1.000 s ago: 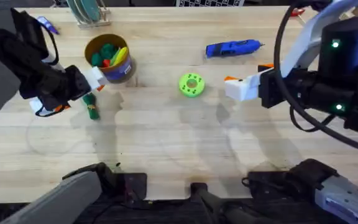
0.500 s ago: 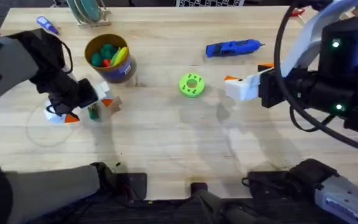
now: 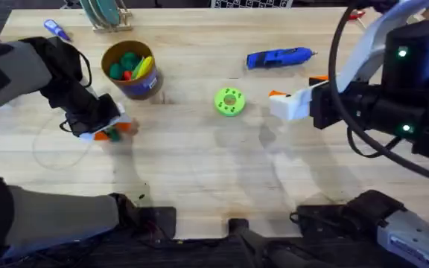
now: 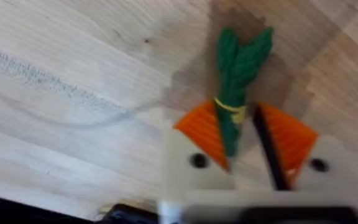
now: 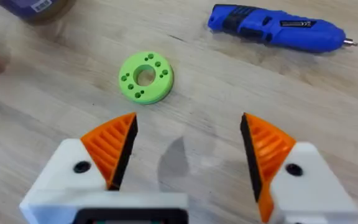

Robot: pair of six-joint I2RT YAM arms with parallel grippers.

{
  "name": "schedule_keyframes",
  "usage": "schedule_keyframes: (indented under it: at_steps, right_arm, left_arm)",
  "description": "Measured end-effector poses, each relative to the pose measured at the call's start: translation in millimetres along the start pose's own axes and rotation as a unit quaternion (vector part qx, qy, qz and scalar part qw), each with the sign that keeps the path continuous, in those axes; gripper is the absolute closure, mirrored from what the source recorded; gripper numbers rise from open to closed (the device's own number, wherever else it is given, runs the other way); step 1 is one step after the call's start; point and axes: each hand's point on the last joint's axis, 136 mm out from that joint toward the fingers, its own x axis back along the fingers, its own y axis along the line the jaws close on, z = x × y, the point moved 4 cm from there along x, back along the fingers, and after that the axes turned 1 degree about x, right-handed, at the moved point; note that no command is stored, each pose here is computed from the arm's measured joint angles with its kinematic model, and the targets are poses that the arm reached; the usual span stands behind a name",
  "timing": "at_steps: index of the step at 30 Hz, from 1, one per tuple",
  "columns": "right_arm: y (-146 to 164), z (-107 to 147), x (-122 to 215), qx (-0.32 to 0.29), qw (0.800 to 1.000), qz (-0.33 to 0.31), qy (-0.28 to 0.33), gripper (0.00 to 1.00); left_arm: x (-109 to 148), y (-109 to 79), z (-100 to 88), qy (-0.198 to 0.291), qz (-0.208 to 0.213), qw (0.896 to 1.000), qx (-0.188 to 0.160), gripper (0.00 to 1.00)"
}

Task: Pick up the gripper from the table and insert it into the empty holder that is missing its gripper. Then pick up a screw, insert it into the mounting hole, and use the screwdriver to tighten it. Finally, clean up the table by picking up the vegetable and placing it into the bucket.

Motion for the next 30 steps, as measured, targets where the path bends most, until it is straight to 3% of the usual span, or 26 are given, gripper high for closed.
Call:
schedule_keyframes:
  at_steps: [2, 4, 8, 12, 17, 25, 30]
  right_arm:
    - [0.0, 0.0, 0.0, 0.000, 1.000, 0.000, 0.000, 0.023]
    - [0.0, 0.0, 0.0, 0.000, 1.000, 0.000, 0.000, 0.022]
    - [0.0, -0.1, 0.0, 0.000, 1.000, 0.000, 0.000, 0.021]
    - [0.0, -0.1, 0.0, 0.000, 1.000, 0.000, 0.000, 0.023]
    - [0.0, -0.1, 0.0, 0.000, 1.000, 0.000, 0.000, 0.023]
    - [0.1, -0.1, 0.0, 0.000, 1.000, 0.000, 0.000, 0.022]
    - [0.0, -0.1, 0.0, 0.000, 1.000, 0.000, 0.000, 0.021]
  left_arm:
    - [0.7, -0.3, -1.0, -0.002, 0.000, 1.000, 0.000, 0.901]
    - [0.8, 0.6, -1.1, -0.002, -0.003, 1.000, -0.001, 0.983]
    - [0.8, 1.4, 0.5, 0.002, -0.006, 1.000, -0.001, 0.984]
    - [2.7, 7.2, 12.3, 0.042, -0.025, 0.999, -0.001, 0.985]
    - [24.6, 6.8, 7.9, 0.056, -0.033, 0.998, -0.002, 0.985]
    - [91.1, -1.3, -21.1, -0.031, -0.008, 0.999, 0.001, 0.985]
    - [125.3, -8.4, -27.1, -0.097, 0.032, 0.995, 0.000, 0.986]
